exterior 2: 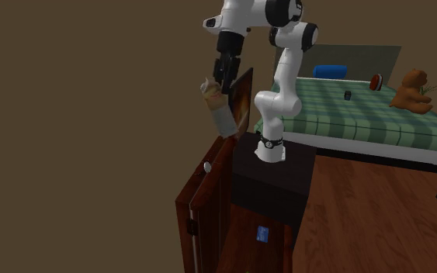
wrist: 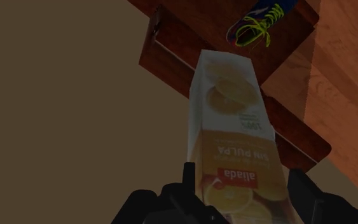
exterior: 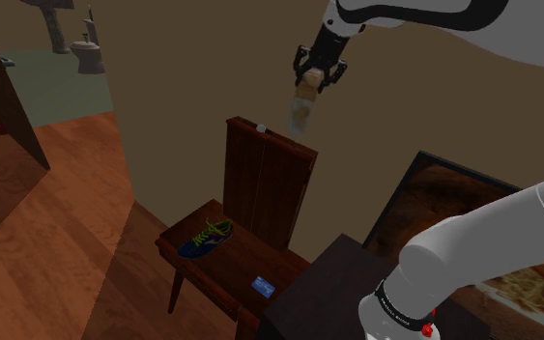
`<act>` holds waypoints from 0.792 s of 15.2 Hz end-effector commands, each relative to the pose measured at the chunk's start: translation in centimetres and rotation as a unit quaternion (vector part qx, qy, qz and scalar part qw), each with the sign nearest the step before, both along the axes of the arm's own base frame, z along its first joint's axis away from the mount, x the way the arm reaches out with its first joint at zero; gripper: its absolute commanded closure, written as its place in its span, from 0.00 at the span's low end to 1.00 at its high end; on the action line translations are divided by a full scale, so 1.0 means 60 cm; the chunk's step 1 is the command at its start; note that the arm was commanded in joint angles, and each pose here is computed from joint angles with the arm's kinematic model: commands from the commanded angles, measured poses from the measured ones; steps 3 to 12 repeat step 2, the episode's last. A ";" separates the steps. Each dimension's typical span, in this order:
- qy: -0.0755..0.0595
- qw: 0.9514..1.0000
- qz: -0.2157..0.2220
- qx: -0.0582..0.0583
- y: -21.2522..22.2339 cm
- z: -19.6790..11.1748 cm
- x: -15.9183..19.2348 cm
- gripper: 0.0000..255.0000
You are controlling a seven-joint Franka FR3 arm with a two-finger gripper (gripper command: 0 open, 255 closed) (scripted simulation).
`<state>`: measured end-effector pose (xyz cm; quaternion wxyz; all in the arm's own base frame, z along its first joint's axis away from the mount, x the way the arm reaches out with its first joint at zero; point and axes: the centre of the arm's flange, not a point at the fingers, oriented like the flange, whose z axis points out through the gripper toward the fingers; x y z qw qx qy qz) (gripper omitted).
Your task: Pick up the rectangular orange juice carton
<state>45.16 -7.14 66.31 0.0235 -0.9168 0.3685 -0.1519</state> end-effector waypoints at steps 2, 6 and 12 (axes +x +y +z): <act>-0.014 1.000 -0.003 -0.003 -0.011 0.020 0.001 1.00; -0.014 1.000 -0.003 -0.003 -0.011 0.020 0.001 1.00; -0.014 1.000 -0.003 -0.003 -0.011 0.020 0.001 1.00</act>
